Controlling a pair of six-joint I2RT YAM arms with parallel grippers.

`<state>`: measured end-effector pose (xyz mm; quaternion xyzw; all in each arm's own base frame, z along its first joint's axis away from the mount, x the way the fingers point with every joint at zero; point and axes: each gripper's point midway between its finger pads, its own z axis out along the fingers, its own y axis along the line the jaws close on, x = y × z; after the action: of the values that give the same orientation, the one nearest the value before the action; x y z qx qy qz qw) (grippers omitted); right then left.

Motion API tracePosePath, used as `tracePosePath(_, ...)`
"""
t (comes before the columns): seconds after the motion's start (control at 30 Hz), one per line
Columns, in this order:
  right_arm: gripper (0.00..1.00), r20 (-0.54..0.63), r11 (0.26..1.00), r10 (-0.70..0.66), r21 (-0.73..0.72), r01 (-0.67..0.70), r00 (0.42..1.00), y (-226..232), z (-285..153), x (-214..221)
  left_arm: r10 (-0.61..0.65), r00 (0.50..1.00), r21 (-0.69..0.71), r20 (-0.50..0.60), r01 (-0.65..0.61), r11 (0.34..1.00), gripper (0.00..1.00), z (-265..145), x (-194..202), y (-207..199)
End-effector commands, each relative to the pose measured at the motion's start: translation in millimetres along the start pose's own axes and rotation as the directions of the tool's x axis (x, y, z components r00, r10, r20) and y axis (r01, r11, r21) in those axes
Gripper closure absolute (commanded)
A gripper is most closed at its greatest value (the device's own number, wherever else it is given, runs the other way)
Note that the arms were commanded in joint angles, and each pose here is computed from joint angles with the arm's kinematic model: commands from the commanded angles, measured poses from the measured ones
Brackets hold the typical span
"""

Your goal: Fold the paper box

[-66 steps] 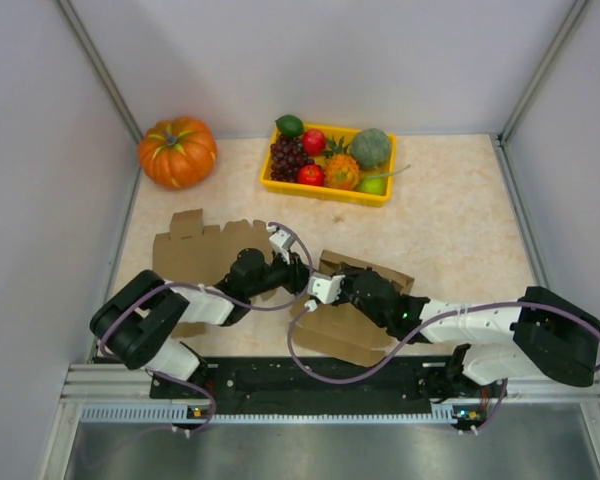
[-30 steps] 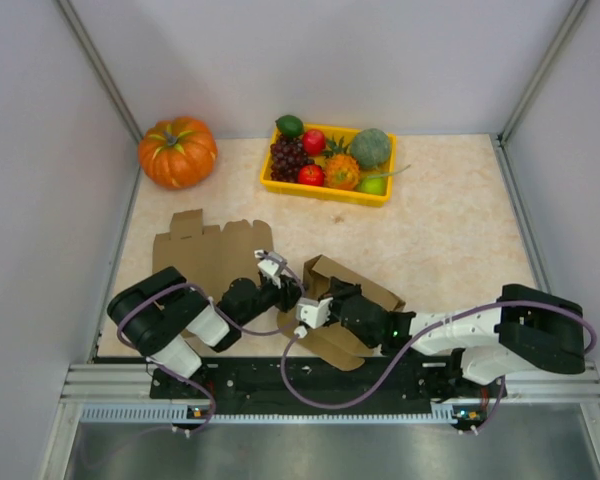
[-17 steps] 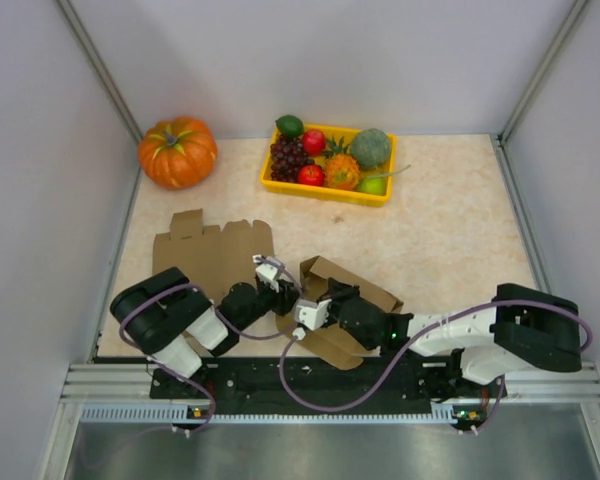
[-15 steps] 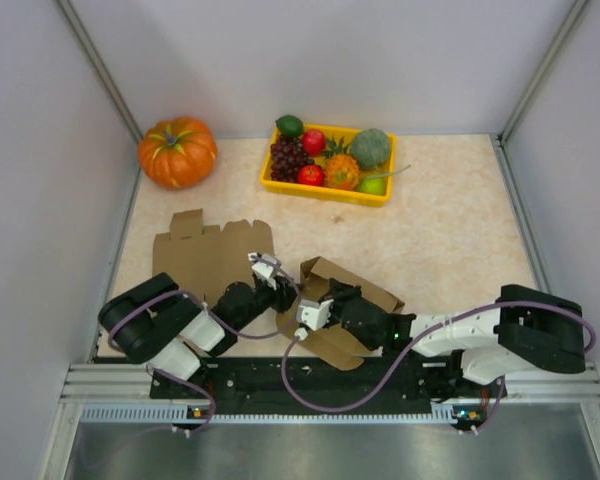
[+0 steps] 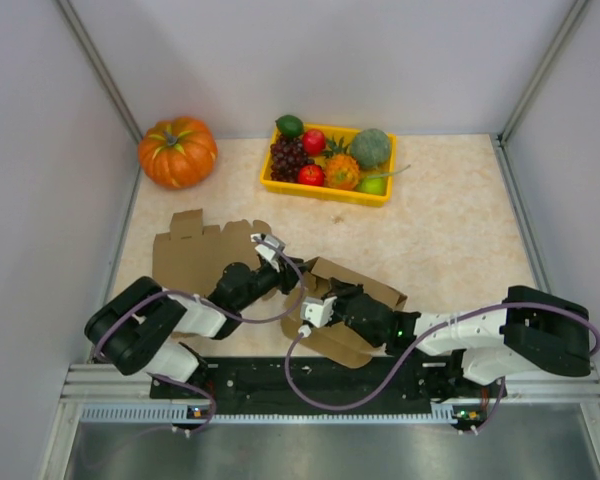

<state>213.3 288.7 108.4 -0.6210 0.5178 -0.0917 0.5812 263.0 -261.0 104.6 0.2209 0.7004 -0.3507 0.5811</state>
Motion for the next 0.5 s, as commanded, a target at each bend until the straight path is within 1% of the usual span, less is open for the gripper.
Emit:
tracePosePath(0.0,1.0,0.023,0.999,0.042,-0.008,-0.042,0.999,-3,1,-3,0.034,0.999,0.024,-0.026,-0.033,0.999,0.7,-3,7,-1)
tracePosePath(0.03,1.0,0.025,0.999,0.046,-0.008,-0.045,0.999,-2,0,-3,0.025,1.0,0.015,0.002,-0.025,1.0,0.66,-6,2,0)
tracePosePath(0.07,1.0,0.027,0.999,0.048,-0.008,-0.048,0.998,-3,0,-3,0.002,1.0,-0.007,0.01,-0.002,1.0,0.62,-15,4,2)
tracePosePath(0.1,1.0,0.027,0.999,0.053,-0.008,-0.053,0.998,-3,1,-3,-0.002,0.998,-0.029,0.055,0.003,1.0,0.51,-19,-8,4)
tracePosePath(0.17,1.0,0.026,0.999,0.053,-0.007,-0.053,0.998,-4,1,-3,-0.036,0.998,-0.095,0.056,0.042,0.995,0.48,-25,-9,15)
tracePosePath(0.2,1.0,0.03,0.998,0.055,-0.005,-0.055,0.998,-4,1,-4,-0.056,0.996,-0.128,0.076,0.065,0.99,0.48,-29,-19,20)
tracePosePath(0.23,1.0,0.03,0.998,0.056,-0.006,-0.056,0.998,-5,2,-4,-0.08,0.996,-0.159,0.043,0.086,0.984,0.48,-33,-12,24)
tracePosePath(0.3,1.0,0.029,0.998,0.061,-0.004,-0.061,0.998,-5,2,-3,-0.084,0.993,-0.172,0.085,0.098,0.98,0.48,-39,-24,25)
tracePosePath(0.33,1.0,0.033,0.998,0.062,-0.008,-0.061,0.998,-5,2,-4,-0.083,0.993,-0.181,0.087,0.097,0.979,0.49,-40,-25,26)
tracePosePath(0.37,1.0,0.032,0.998,0.063,-0.007,-0.063,0.998,-5,2,-4,-0.081,0.996,-0.196,0.041,0.088,0.977,0.52,-40,-16,28)
tracePosePath(0.4,1.0,0.031,0.998,0.065,-0.007,-0.065,0.997,-5,3,-3,-0.08,0.996,-0.236,0.027,0.084,0.968,0.56,-41,-13,36)
tracePosePath(0.47,1.0,0.033,0.998,0.067,-0.008,-0.066,0.997,-5,3,-4,-0.053,0.999,-0.195,0.003,0.052,0.979,0.57,-38,-9,31)
